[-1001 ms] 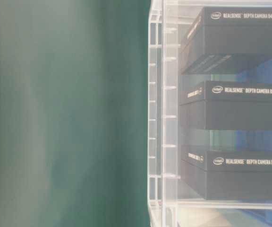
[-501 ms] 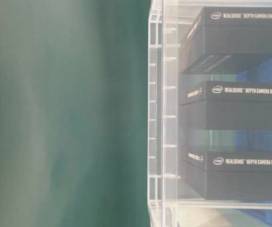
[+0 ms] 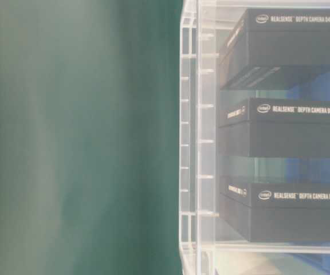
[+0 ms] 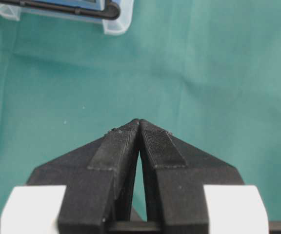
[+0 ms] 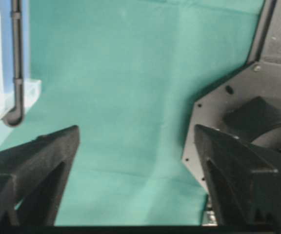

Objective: Take the box out of the case with the right arm.

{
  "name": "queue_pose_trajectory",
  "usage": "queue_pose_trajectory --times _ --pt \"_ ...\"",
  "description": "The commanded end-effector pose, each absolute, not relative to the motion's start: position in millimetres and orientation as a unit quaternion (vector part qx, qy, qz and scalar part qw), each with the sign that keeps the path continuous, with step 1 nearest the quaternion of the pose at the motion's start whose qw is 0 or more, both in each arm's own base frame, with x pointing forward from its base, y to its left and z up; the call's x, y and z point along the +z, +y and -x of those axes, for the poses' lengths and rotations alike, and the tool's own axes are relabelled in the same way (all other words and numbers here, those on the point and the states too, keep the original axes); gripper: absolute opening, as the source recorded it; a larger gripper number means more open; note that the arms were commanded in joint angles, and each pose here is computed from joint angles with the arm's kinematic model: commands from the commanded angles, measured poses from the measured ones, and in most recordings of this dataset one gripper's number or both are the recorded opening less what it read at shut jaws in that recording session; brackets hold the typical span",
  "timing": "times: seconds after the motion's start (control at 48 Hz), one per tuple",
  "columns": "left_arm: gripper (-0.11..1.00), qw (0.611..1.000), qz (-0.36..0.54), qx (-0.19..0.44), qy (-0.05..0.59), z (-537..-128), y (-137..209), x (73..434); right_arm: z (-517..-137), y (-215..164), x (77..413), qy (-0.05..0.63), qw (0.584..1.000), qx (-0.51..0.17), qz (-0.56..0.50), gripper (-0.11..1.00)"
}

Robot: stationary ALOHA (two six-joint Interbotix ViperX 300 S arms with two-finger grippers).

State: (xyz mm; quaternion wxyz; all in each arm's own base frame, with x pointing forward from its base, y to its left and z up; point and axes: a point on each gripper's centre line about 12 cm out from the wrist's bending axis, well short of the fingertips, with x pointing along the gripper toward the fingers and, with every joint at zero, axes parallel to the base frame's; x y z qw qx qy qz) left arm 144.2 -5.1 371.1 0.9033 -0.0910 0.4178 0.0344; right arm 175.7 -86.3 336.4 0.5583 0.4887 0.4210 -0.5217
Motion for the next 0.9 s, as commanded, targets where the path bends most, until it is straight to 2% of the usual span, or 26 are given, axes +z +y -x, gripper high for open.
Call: queue_pose_trajectory --times 0.0,0.584,0.876 --pt "0.00 0.907 0.088 0.032 0.410 -146 -5 379 -176 -88 343 0.411 0.563 -0.522 -0.492 0.90" --pt "0.00 0.904 0.090 0.034 0.416 -145 -5 378 -183 -90 340 0.414 0.557 -0.524 -0.494 0.90" --pt "0.00 0.900 0.089 0.036 0.425 -143 -5 376 -230 -102 335 0.404 0.564 -0.510 -0.508 0.90"
